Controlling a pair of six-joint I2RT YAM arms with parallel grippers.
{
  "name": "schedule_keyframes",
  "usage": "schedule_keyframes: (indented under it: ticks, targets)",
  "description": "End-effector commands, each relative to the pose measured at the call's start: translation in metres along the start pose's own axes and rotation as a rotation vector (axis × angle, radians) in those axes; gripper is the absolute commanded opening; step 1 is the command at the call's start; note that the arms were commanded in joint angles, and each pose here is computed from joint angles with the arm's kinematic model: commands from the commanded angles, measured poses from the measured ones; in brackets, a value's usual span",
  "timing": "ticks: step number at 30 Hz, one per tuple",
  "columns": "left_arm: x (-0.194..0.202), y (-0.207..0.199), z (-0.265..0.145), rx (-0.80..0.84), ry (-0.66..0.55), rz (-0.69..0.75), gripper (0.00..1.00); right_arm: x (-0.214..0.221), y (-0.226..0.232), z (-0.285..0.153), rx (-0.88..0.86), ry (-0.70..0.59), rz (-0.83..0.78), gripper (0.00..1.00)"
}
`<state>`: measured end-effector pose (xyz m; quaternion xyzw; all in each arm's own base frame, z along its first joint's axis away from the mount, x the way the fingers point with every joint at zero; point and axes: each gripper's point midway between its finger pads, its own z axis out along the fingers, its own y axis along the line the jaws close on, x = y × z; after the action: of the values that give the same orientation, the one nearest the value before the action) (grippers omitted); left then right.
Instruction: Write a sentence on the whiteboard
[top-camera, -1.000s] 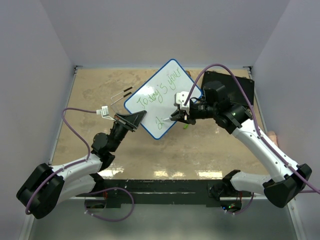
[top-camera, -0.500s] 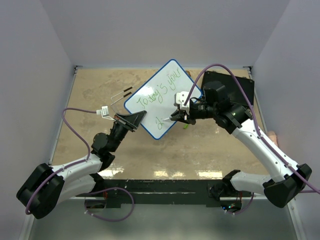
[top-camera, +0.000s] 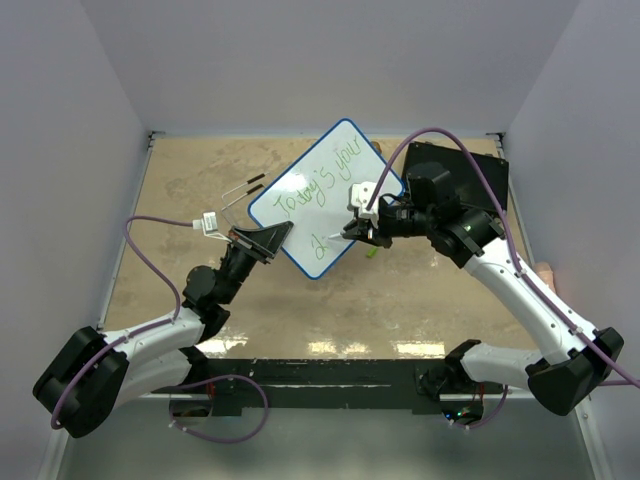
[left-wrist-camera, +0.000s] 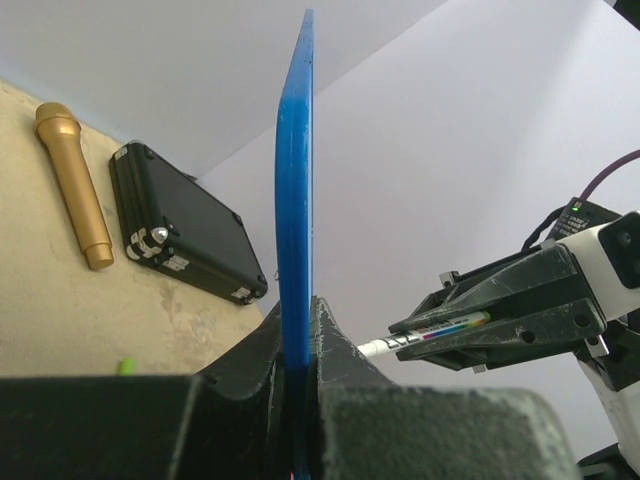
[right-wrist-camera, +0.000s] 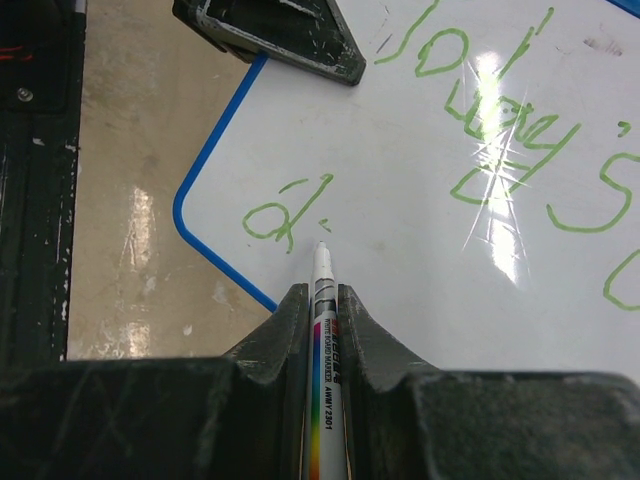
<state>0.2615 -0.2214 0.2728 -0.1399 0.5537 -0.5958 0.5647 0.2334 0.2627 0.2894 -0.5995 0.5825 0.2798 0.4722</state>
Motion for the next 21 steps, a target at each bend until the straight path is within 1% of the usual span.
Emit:
schedule_keyframes:
  ticks: [1,9,15,21]
  targets:
    - [-0.038,-0.056,0.000,0.203,-0.139,-0.044,0.00,-0.008,-0.008,-0.005,0.044,-0.012,-0.035,0.00]
    - [-0.038,-0.058,0.001,0.207,-0.138,-0.045,0.00,-0.009,-0.009,-0.001,0.045,-0.011,-0.032,0.00]
    - [-0.038,-0.060,0.001,0.212,-0.135,-0.045,0.00,-0.005,-0.019,0.001,0.092,0.011,-0.018,0.00]
    - [-0.038,-0.061,0.002,0.218,-0.131,-0.046,0.00,-0.002,-0.019,0.009,0.076,0.015,-0.010,0.00]
